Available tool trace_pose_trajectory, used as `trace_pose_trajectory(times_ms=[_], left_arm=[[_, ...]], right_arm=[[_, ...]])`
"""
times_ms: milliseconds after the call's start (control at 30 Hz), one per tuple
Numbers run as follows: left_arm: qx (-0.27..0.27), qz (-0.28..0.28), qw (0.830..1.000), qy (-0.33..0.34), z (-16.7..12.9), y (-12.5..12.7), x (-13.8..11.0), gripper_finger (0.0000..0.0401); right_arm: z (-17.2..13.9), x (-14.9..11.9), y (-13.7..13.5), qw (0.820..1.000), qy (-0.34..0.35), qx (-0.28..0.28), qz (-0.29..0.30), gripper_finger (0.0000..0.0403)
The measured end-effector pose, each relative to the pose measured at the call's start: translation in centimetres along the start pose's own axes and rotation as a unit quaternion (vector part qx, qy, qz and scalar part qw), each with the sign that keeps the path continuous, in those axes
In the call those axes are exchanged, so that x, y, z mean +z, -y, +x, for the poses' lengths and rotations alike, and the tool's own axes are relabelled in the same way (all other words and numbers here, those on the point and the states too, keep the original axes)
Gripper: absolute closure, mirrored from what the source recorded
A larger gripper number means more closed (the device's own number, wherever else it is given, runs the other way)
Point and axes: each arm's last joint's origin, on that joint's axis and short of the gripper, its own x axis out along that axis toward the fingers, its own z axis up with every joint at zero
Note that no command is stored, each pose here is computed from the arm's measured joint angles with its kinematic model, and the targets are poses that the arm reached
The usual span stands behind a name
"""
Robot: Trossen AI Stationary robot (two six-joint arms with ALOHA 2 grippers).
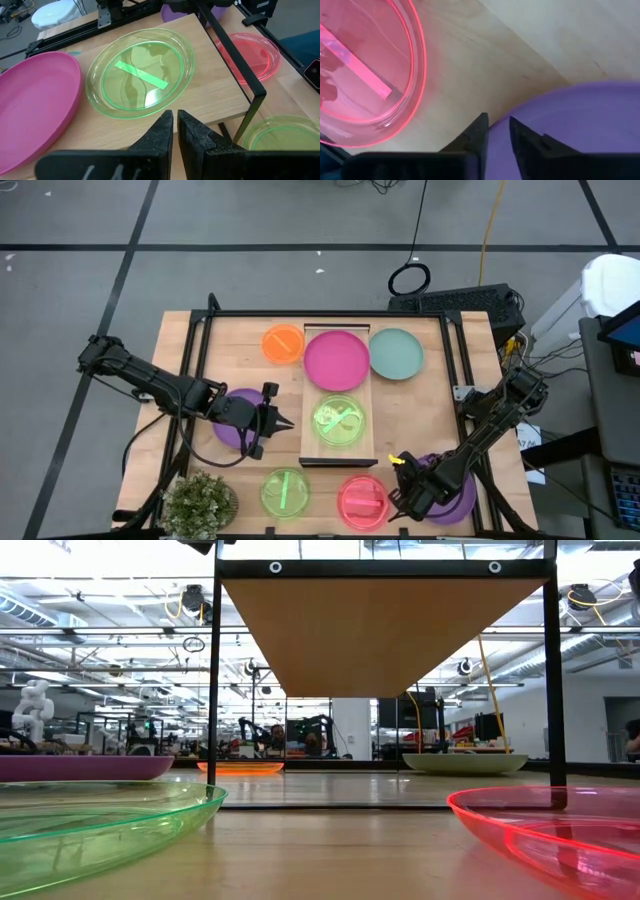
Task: Place and stack plates onto a shelf
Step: Stack the violet plate on top of the pink plate on the shelf
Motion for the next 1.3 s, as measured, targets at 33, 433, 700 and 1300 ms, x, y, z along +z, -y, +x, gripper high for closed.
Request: trace_pose_trajectory(times_ms=[33,433,700,1300], left_arm=[[0.0,0.0,1.0,0.0,0.0,0.0,0.0,0.0368],[0.0,0.0,1.0,-0.001,0.0,0.0,0.0,0.0368],[0.0,0.0,1.0,-0.001,0.0,0.0,0.0,0.0368],[0.0,0.001,1.0,-0.002,0.0,0.0,0.0,0.0368]], right_arm=[[0.0,0.0,0.0,1.0,0.0,0.0,-0.002,0.0357],[0.0,0.0,-0.2,0.999,0.0,0.009,-0.043,0.039],[0.0,-0.1,-0.2,0.994,-0.006,0.009,-0.106,0.0383],[1.2,-2.1,1.3,0.99,-0.031,-0.005,-0.139,0.0296]])
